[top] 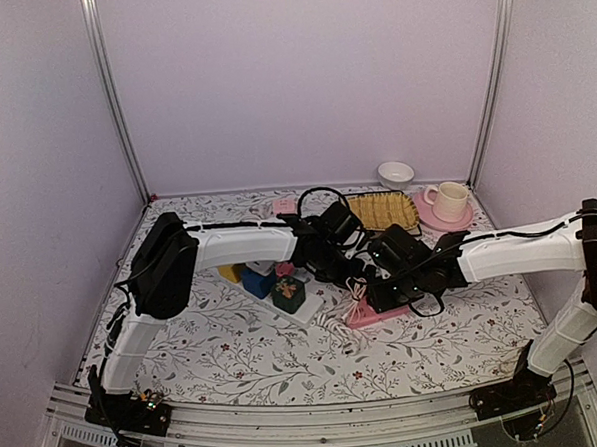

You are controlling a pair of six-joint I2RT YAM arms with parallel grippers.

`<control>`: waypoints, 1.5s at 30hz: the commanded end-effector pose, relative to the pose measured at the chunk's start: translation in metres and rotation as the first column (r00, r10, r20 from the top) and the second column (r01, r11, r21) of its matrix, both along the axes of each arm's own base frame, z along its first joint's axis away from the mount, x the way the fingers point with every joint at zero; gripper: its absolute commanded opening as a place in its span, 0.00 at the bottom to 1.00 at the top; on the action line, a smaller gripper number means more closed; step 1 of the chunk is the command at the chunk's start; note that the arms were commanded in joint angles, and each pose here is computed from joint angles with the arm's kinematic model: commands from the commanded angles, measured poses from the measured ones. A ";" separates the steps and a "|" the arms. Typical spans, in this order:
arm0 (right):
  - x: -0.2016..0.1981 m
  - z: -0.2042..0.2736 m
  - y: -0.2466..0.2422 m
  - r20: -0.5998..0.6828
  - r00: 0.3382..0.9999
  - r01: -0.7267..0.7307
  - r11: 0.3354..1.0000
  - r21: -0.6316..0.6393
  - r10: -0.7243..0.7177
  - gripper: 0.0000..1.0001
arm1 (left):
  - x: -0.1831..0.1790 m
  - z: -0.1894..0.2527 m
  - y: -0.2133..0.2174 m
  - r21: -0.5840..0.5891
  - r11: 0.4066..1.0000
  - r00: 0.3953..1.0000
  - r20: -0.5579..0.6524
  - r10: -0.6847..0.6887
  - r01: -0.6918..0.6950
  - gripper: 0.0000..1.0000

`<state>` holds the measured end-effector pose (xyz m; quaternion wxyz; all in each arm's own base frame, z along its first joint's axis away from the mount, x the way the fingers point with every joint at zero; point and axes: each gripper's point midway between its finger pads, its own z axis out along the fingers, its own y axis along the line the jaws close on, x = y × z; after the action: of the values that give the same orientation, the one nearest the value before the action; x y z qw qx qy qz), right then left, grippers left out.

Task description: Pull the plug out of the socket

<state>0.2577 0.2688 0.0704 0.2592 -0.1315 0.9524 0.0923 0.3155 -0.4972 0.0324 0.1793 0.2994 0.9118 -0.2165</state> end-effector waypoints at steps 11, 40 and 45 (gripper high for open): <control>0.024 0.089 0.021 0.245 0.969 -0.023 0.979 0.202 -0.028 0.31 | -0.033 -0.099 0.066 0.332 0.943 0.995 -0.097 0.026 0.008 0.95; 0.069 0.088 -0.102 0.044 0.916 0.345 0.838 0.422 -0.399 0.31 | 0.014 0.007 0.004 0.108 0.994 0.999 0.028 -0.026 0.023 0.96; 0.076 0.065 -0.129 -0.046 0.885 0.435 0.790 0.432 -0.463 0.31 | 0.027 0.041 0.001 0.047 0.999 0.998 0.066 -0.012 0.008 0.96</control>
<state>0.3296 0.1467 0.1412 0.3430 0.1259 0.9096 0.1977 0.3326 -0.5002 0.0539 0.1875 0.3154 0.9116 -0.1852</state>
